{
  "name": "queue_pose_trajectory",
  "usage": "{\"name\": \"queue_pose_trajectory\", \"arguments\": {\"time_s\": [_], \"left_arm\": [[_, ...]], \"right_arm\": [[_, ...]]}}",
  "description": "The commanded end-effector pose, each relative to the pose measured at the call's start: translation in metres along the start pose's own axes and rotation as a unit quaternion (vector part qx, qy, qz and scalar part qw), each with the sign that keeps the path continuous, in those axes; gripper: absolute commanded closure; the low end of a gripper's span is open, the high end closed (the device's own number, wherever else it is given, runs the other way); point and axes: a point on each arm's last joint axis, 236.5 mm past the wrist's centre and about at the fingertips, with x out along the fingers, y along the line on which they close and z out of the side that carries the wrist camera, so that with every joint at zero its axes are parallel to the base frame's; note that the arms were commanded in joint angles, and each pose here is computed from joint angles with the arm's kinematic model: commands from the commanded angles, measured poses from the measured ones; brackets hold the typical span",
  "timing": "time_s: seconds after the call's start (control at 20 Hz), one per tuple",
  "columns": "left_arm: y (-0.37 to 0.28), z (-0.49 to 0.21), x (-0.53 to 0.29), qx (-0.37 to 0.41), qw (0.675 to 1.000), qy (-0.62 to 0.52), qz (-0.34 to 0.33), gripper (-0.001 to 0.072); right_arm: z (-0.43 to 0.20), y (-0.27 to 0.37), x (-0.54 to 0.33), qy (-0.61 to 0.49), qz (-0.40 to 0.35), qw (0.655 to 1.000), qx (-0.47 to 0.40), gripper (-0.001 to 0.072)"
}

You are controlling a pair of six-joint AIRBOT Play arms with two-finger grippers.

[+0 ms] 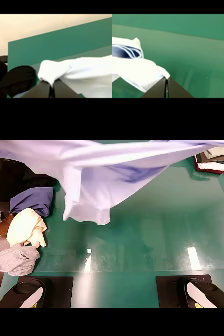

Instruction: Fold the shirts.

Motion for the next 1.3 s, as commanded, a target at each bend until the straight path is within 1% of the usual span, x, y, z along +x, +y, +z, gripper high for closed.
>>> {"name": "queue_pose_trajectory", "arguments": {"time_s": [0.0,0.05,0.1,0.15,0.2,0.3,0.4,0.45,0.65,0.8,1.0,1.05,1.15,1.25], "left_arm": [[-0.016,0.004,-0.006,-0.017,0.999,-0.004,-0.035,0.0681],[-0.029,0.002,0.004,-0.053,0.997,-0.005,-0.063,0.0681],[-0.049,-0.006,0.018,-0.077,0.991,0.003,-0.105,0.0681],[-0.067,-0.023,0.035,-0.078,0.987,0.025,-0.141,0.0681],[-0.073,-0.045,0.051,-0.079,0.983,0.059,-0.152,0.0681],[-0.074,-0.092,0.073,-0.076,0.976,0.136,-0.151,0.0681],[-0.07,-0.112,0.082,-0.067,0.973,0.169,-0.142,0.0681],[-0.066,-0.106,0.082,-0.063,0.976,0.158,-0.134,0.0681],[-0.058,-0.054,0.06,-0.049,0.987,0.095,-0.123,0.0681],[-0.066,-0.022,0.025,-0.04,0.986,0.069,-0.145,0.0681],[-0.108,-0.001,-0.015,-0.049,0.969,0.052,-0.238,0.0681],[-0.113,-0.002,-0.015,-0.041,0.966,0.052,-0.25,0.0681],[-0.11,-0.018,0.005,-0.032,0.966,0.078,-0.245,0.0681],[-0.099,-0.058,0.049,-0.038,0.964,0.142,-0.22,0.0681]], "right_arm": [[0.007,-0.014,-0.038,-0.044,-0.046,0.998,0.022,0.0702],[0.004,-0.016,-0.031,-0.042,-0.039,0.997,0.052,0.0702],[-0.002,-0.01,-0.015,-0.034,-0.011,0.997,0.067,0.0702],[-0.012,0.0,0.006,-0.011,0.024,0.996,0.081,0.0702],[-0.03,0.009,0.028,0.029,0.059,0.994,0.088,0.0702],[-0.059,0.015,0.059,0.088,0.084,0.987,0.104,0.0702],[-0.063,0.024,0.071,0.095,0.1,0.985,0.103,0.0702],[-0.055,0.029,0.069,0.079,0.105,0.987,0.097,0.0702],[-0.007,0.033,0.025,-0.036,0.09,0.992,0.077,0.0702],[-0.011,0.03,-0.012,-0.055,0.065,0.994,0.07,0.0702],[-0.04,0.013,-0.032,-0.016,0.019,0.994,0.104,0.0702],[-0.046,0.007,-0.029,-0.004,0.011,0.993,0.116,0.0702],[-0.061,-0.007,-0.012,0.034,0.006,0.989,0.145,0.0702],[-0.087,-0.017,0.022,0.105,0.021,0.978,0.179,0.0702]]}}
